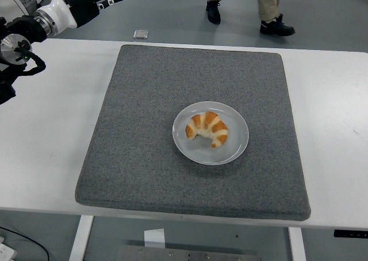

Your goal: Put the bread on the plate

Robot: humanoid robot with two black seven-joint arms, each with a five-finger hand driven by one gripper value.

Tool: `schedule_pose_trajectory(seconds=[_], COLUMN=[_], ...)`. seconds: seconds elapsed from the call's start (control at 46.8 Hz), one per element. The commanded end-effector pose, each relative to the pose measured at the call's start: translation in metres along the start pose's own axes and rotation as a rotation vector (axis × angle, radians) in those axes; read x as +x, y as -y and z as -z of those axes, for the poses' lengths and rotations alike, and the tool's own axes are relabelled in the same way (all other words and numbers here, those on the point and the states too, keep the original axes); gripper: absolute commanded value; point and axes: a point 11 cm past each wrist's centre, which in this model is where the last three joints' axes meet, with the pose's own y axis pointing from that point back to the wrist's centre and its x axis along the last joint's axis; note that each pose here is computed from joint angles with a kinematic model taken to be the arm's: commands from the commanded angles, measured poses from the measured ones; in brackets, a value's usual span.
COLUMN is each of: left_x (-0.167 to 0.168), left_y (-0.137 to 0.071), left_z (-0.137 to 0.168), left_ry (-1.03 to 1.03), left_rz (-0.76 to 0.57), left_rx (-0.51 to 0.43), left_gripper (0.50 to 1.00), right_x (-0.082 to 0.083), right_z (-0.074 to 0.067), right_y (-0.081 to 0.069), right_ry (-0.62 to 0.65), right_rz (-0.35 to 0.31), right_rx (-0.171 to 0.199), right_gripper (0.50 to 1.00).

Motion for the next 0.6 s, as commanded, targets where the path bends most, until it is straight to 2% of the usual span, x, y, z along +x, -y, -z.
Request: schedule_pose_trajectory(seconds=[0.0,0.15,0.577], left_x=[0.003,0.013,0.010], left_y=[-0.001,-0.007,-0.004], left_z=[0.005,0.012,0.031], left_ry=[-0.055,-0.118,-0.146], left_rz=[-0.012,-0.043,-0.039], left_rx=[0.021,0.019,0.041], left_gripper=[0.996,0.996,0.996], right_x=[0.000,-0.002,-0.003], right_z=[0.000,0.000,0.000], right_y=[0.000,0.000,0.000], right_ry=[0.010,0.012,0.012], right_rz=[-0.003,0.006,0.006], right_rx=[-0.001,-0.001,-0.001], right_gripper=[0.932,0.932,0.932])
